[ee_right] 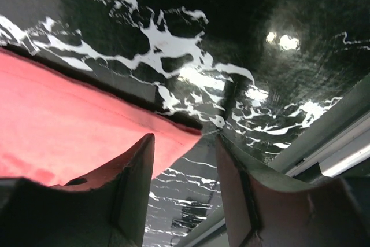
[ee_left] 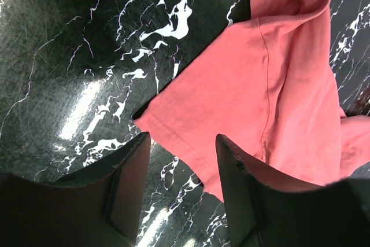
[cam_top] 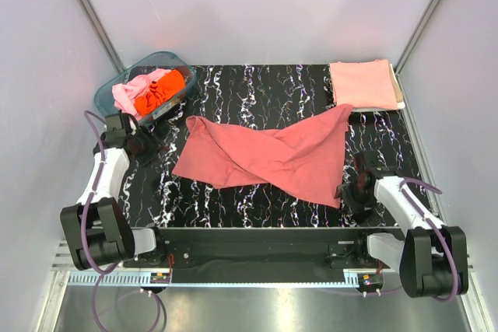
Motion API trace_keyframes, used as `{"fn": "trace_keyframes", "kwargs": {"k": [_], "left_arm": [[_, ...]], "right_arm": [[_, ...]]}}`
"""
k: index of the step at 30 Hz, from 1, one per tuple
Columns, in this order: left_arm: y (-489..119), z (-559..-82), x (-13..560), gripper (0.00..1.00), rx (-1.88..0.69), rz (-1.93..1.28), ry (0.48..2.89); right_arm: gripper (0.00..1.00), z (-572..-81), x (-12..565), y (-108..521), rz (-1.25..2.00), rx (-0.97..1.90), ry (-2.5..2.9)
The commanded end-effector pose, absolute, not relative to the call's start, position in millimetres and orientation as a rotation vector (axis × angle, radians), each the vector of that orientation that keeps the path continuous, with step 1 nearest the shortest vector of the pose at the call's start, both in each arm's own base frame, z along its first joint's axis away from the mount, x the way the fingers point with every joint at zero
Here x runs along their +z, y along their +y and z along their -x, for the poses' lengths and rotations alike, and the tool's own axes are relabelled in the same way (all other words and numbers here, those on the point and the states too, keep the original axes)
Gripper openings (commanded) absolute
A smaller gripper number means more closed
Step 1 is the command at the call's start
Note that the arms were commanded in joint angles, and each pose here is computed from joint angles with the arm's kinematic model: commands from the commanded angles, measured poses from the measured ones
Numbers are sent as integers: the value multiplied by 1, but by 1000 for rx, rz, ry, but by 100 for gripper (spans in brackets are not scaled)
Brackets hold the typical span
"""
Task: Fold and stack the t-shirts
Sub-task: Flatten the tshirt out
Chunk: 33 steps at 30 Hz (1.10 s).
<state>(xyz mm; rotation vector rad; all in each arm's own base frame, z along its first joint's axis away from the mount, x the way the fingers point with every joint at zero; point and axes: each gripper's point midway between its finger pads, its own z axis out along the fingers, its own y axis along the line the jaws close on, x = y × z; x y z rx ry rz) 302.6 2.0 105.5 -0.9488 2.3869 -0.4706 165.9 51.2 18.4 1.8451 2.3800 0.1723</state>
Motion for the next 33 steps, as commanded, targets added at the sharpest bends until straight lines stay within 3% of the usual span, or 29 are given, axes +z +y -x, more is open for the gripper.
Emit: {"fn": "trace_keyframes", "kwargs": {"k": [1,4,7,12,18,26,33], "left_arm": [[-1,-314,114,53,-529,949,2336],[0,-311,110,53,-512,946,2343],[5,-309,109,53,-473,949,2336],[-8,-308,106,55,-562,907,2353],[-24,-296,85,57,-618,881,2409],[-17,-281,41,54,-426,991,2493],[-5,-288,23,52,-331,1063,2503]], "right_arm": [[52,-184,27,41,-1829,122,2317],[52,-184,26,40,-1824,106,2330],[44,-185,26,39,-1828,104,2318],[0,-193,27,40,-1786,139,2318],[0,-198,28,49,-1781,218,2323],[22,-220,50,60,-1722,363,2307],[25,-218,61,59,-1695,389,2280]]}}
